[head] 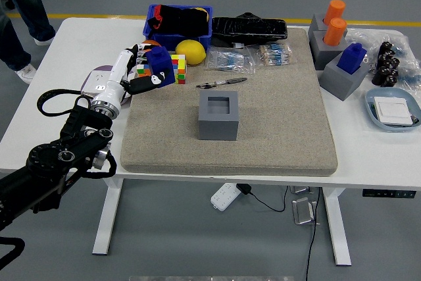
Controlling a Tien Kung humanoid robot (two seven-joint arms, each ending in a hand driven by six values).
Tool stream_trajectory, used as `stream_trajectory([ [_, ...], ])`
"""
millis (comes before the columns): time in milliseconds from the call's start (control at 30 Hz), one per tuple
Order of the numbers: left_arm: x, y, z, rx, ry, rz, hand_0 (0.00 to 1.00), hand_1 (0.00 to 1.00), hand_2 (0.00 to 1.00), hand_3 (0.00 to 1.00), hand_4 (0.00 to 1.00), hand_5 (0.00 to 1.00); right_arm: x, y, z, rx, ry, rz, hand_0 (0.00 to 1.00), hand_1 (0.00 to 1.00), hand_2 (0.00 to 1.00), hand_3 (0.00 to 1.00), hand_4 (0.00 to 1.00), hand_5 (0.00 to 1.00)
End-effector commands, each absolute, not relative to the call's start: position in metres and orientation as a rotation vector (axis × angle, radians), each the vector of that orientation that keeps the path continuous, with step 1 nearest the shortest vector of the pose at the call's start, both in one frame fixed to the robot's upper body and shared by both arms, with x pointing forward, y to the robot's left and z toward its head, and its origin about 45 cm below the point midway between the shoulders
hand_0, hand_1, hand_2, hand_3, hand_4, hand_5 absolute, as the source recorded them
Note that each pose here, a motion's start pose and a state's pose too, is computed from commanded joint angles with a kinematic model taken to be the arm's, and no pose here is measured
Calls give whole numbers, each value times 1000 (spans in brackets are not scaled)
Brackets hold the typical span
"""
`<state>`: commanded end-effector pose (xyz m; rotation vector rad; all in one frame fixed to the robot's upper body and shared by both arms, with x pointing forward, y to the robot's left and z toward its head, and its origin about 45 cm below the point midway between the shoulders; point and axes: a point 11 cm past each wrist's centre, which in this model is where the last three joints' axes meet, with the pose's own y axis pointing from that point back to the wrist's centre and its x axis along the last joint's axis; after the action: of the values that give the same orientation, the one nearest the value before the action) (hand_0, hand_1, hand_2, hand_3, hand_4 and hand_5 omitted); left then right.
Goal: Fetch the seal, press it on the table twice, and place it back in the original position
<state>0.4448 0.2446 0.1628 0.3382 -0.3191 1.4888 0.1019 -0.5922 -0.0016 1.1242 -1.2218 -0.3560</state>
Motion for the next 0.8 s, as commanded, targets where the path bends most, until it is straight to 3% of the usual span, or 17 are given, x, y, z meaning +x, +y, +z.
stream_trajectory([
  [800,410,274,96,498,-287,1561,820,516,407,694,628,2,104,-591,-2,1130,-1211,-345,808,700,688,651,797,470],
])
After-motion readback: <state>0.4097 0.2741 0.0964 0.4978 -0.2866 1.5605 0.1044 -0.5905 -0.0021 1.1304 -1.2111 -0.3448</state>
